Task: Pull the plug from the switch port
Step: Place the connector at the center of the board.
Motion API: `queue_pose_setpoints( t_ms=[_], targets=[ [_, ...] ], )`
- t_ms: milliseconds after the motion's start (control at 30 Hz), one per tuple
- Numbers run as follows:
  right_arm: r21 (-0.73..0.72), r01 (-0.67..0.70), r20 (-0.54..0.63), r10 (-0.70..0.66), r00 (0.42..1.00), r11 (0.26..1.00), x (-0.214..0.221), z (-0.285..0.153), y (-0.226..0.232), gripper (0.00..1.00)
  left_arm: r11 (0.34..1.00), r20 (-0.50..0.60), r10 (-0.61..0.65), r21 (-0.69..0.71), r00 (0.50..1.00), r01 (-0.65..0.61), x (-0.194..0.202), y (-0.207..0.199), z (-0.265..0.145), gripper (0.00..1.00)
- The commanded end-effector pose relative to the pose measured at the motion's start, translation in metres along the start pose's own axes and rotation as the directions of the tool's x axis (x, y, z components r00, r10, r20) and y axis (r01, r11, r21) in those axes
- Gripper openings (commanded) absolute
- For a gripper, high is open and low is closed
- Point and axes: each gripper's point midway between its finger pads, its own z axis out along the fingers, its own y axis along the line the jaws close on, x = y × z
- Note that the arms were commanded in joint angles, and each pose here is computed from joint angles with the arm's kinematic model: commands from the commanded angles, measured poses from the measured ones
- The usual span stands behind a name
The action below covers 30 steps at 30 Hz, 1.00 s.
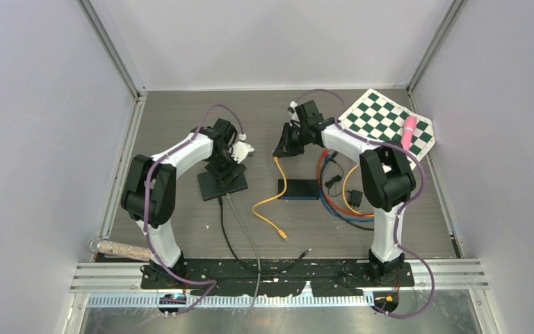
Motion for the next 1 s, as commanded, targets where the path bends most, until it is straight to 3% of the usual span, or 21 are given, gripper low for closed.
queue_pose_setpoints(
  t_ms=[0,133,200,233,300,367,567,667,700,733,767,967],
  targets=[
    [-0.025,0.08,0.015,-0.079,0.997,0.997,-0.03,-0.001,0.021,0.05,0.991,0.04,-0.01,0.134,0.999,0.004,-0.008,-0.022,0.024,0.56],
    [-0.002,0.081,-0.019,-0.081,0.997,0.997,-0.036,0.014,0.016,0.1,0.991,0.045,-0.011,0.135,0.999,0.005,-0.008,-0.022,0.024,0.57],
    [0.024,0.091,-0.007,-0.091,0.996,0.996,-0.043,0.016,0.012,0.26,0.991,0.046,-0.011,0.134,0.999,0.004,-0.008,-0.022,0.024,0.57],
    [0.025,0.094,-0.003,-0.094,0.996,0.995,-0.045,0.015,0.012,0.4,0.991,0.046,-0.01,0.134,0.999,0.004,-0.008,-0.022,0.023,0.56],
    [0.016,0.104,0.005,-0.104,0.995,0.994,-0.046,0.01,0.016,0.53,0.991,0.047,-0.013,0.135,0.999,0.007,-0.008,-0.022,0.023,0.57],
    [0.01,0.12,0.029,-0.12,0.992,0.993,-0.048,-0.001,0.021,0.59,0.991,0.048,-0.014,0.136,0.999,0.007,-0.008,-0.022,0.023,0.57],
    [-0.008,0.174,0.172,-0.17,0.97,0.985,-0.052,-0.06,0.047,0.64,0.99,0.052,-0.017,0.141,0.998,0.01,-0.009,-0.021,0.023,0.56],
    [-0.06,0.13,0.181,-0.118,0.976,0.99,-0.028,-0.068,0.045,0.63,0.99,0.055,-0.018,0.142,0.998,0.01,-0.009,-0.021,0.023,0.56],
    [-0.124,0.114,0.236,-0.083,0.968,0.986,-0.033,-0.078,0.062,0.62,0.99,0.056,-0.017,0.143,0.998,0.009,-0.009,-0.022,0.023,0.56],
    [-0.151,0.093,0.2,-0.061,0.978,0.984,-0.013,-0.073,0.055,0.61,0.99,0.06,-0.017,0.142,0.998,0.008,-0.009,-0.022,0.022,0.56],
    [-0.222,0.102,0.235,-0.048,0.971,0.97,-0.014,-0.082,0.073,0.6,0.99,0.064,-0.018,0.142,0.998,0.009,-0.009,-0.022,0.022,0.56],
    [-0.333,0.11,0.207,-0.042,0.977,0.937,0.036,-0.077,0.111,0.52,0.989,0.07,-0.024,0.146,0.997,0.014,-0.009,-0.021,0.021,0.56]
  ],
)
